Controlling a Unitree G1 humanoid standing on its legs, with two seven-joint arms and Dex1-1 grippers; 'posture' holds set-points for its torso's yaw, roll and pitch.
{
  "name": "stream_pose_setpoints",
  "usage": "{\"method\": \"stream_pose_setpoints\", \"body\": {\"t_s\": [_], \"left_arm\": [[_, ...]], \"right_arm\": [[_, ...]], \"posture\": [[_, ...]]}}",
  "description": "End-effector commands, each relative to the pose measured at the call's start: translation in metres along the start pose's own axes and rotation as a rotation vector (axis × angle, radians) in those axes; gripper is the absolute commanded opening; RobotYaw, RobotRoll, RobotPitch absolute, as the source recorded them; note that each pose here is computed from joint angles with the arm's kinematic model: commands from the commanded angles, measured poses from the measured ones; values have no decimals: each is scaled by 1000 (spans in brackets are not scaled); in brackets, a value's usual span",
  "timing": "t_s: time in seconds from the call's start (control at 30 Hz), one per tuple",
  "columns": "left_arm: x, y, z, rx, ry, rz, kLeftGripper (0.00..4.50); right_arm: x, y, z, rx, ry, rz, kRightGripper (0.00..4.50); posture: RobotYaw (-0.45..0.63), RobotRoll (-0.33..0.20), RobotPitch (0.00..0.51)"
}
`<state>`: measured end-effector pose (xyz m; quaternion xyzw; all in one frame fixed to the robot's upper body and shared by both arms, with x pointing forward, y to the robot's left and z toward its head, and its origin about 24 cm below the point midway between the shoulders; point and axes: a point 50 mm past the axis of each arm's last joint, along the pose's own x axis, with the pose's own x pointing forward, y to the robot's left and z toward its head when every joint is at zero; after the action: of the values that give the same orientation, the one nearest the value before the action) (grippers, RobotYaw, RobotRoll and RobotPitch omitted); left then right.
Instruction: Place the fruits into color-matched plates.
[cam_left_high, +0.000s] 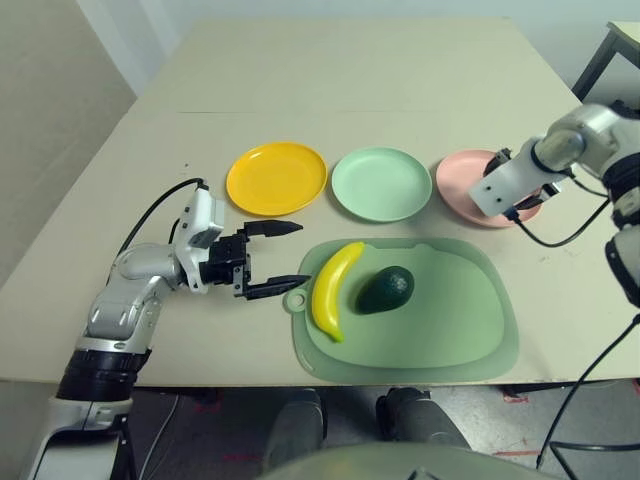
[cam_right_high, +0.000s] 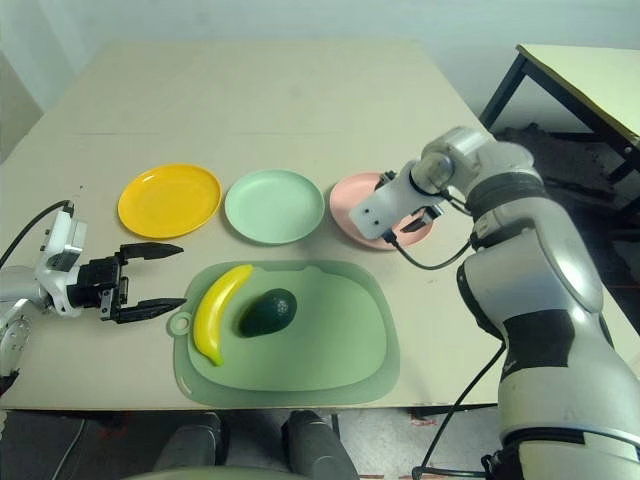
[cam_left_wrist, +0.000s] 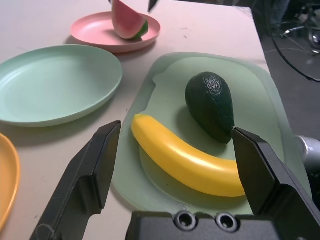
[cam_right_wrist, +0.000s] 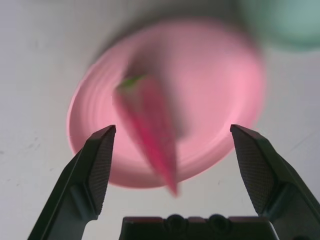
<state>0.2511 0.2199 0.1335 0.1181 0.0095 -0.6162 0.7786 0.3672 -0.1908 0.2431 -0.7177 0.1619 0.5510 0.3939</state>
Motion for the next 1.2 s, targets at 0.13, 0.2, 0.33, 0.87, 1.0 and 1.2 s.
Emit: {"method": "stream_pose_setpoints", "body": {"t_s": [0.13, 0.2, 0.33, 0.87, 1.0, 1.2], "left_arm": [[-3, -1, -6, 7, 44, -58, 4500], [-4, -1, -7, 10, 49, -62, 4500], [-5, -1, -8, 15, 53, -54, 4500], [-9, 2, -12, 33, 62, -50, 4500], [-10, 4, -12, 37, 67, -50, 4500], [-11, 4, -12, 38, 72, -50, 4500]], "right_arm": [[-16, -2, 66, -112, -243, -39, 4456], [-18, 5, 80, -103, -275, -25, 4456], [-27, 4, 96, 60, -336, -60, 4456], [-23, 4, 142, 746, -414, -116, 4456], [-13, 17, 149, 726, -382, -5, 4456], [-2, 25, 159, 594, -360, 67, 4456]], "posture": [[-32, 0, 97], [-27, 0, 97], [-23, 0, 99], [-26, 0, 94], [-23, 0, 94], [-19, 0, 100]]}}
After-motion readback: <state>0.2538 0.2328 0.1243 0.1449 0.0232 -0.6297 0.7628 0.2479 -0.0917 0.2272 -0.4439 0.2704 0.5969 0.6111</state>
